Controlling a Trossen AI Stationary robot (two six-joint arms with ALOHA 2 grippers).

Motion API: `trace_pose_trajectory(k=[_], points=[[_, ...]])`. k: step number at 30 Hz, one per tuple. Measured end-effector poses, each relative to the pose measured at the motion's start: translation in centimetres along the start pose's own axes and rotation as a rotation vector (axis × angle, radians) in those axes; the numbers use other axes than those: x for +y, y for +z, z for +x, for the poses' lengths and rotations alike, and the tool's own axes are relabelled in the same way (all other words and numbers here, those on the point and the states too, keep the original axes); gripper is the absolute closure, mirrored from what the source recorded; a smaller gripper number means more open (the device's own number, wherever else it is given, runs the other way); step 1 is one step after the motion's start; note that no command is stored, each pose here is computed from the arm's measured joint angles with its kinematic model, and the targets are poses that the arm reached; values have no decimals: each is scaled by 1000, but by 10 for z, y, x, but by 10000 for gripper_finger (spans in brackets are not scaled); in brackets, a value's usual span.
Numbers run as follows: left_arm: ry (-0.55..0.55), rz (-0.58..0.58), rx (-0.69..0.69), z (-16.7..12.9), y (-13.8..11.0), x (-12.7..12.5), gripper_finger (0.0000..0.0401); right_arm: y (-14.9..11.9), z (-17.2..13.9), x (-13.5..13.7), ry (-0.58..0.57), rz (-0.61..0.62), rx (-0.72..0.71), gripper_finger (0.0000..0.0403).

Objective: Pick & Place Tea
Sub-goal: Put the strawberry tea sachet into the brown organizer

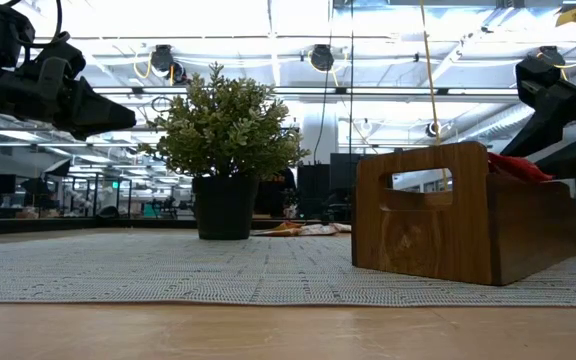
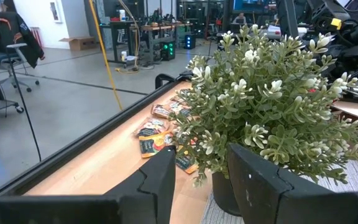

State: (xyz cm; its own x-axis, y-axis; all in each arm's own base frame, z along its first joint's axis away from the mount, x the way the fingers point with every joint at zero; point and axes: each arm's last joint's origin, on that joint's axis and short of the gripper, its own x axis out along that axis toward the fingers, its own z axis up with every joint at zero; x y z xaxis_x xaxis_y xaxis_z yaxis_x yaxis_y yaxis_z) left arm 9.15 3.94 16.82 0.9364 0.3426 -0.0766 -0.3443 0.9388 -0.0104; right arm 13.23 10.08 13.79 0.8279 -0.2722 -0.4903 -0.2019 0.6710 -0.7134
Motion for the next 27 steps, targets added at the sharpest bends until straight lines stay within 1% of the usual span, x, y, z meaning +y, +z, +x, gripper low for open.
trace_pose_trajectory(k=[2,4,8,11,16,20,24,27], points=[[0,0,0,0,0,0,254,0,0,0,0,5,0,301],[0,0,0,0,0,0,254,0,0,0,0,38,1,301],[0,0,0,0,0,0,254,-3,0,1,3,159,23,298],[0,0,0,0,0,0,254,-7,0,1,6,231,51,285],[0,0,0,0,0,0,254,-9,0,1,7,255,67,243],[0,0,0,0,0,0,254,-5,0,1,8,272,36,211],[0,0,0,0,0,0,254,4,0,-1,8,307,-28,192],[0,0,0,0,0,0,254,7,0,-1,35,322,-53,185]])
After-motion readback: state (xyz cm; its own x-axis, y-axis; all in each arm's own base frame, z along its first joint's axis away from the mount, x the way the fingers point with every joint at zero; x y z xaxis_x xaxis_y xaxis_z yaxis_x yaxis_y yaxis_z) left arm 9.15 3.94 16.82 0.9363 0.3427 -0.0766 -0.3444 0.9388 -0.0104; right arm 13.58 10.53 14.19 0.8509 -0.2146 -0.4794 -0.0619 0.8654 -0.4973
